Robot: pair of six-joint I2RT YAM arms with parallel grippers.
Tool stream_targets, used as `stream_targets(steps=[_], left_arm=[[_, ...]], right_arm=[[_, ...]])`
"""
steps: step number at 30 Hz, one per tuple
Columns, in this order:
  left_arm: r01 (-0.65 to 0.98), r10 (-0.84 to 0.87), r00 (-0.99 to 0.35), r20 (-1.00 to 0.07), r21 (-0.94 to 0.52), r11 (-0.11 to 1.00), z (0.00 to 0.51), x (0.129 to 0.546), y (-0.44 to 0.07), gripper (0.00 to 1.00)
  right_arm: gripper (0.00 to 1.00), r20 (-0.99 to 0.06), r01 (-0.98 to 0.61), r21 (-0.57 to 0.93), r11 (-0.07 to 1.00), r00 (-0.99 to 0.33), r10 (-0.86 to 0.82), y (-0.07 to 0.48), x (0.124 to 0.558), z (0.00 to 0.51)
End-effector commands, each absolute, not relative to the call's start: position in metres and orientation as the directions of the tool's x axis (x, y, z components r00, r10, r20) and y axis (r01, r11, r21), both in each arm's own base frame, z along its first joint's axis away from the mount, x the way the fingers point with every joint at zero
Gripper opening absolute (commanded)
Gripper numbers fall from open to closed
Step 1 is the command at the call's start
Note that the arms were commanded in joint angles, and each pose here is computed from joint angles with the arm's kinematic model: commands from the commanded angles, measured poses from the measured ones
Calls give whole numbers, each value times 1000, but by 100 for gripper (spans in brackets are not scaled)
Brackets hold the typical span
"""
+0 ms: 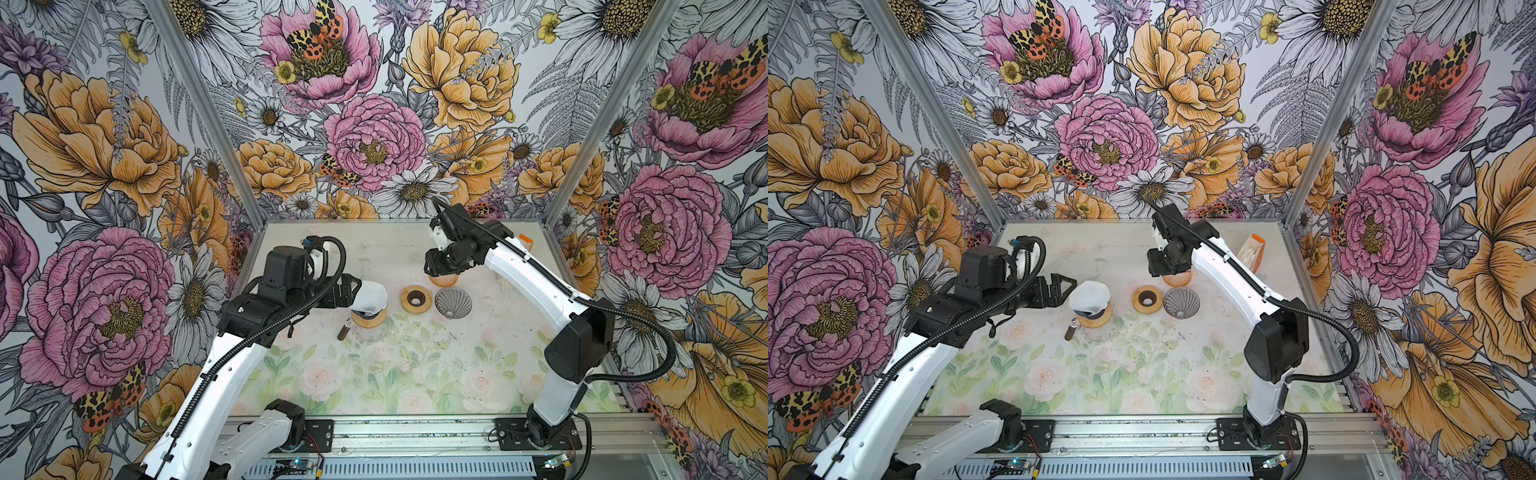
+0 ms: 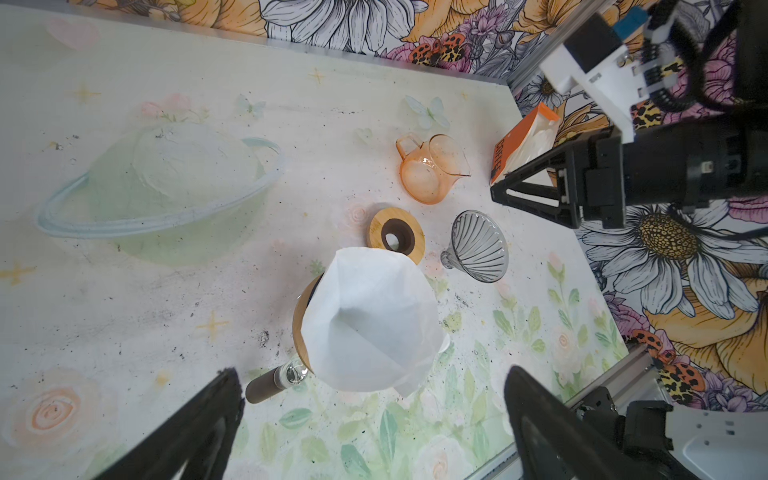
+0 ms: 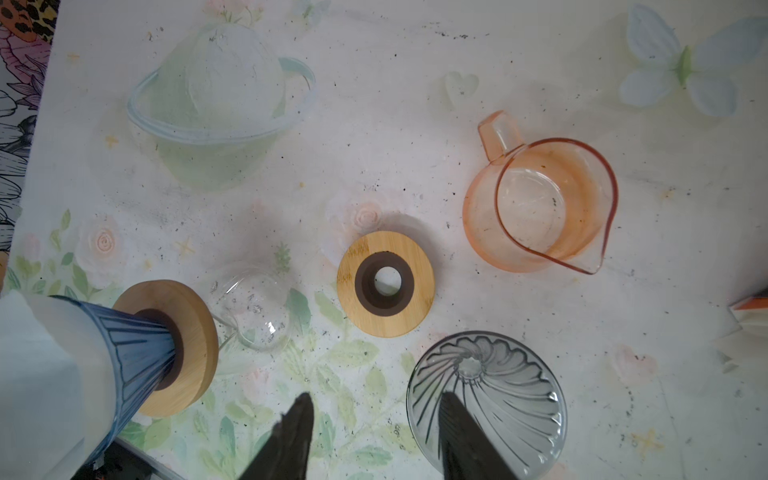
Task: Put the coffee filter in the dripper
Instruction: 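Release the filter and move the right gripper to the bamboo ring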
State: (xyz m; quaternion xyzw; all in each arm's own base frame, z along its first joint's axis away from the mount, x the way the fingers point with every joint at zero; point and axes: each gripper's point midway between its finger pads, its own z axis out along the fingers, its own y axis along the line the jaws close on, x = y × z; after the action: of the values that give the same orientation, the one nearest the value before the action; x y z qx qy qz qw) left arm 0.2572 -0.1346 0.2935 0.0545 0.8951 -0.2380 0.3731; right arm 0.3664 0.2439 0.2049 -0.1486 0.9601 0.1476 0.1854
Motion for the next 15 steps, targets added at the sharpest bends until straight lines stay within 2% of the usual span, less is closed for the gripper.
stream_targets(steps=[1,15], left_arm=[[273,-65,-710,-702,-359,893,287,257,-132,99],[244,-68,-732,-677,-355,903,271,254,-129,99]], right_arm=[[51,-376,-388,251,887,-883,-280,256,373,187],[51,-291,-408,172,897,-891,-349,262,398,126]])
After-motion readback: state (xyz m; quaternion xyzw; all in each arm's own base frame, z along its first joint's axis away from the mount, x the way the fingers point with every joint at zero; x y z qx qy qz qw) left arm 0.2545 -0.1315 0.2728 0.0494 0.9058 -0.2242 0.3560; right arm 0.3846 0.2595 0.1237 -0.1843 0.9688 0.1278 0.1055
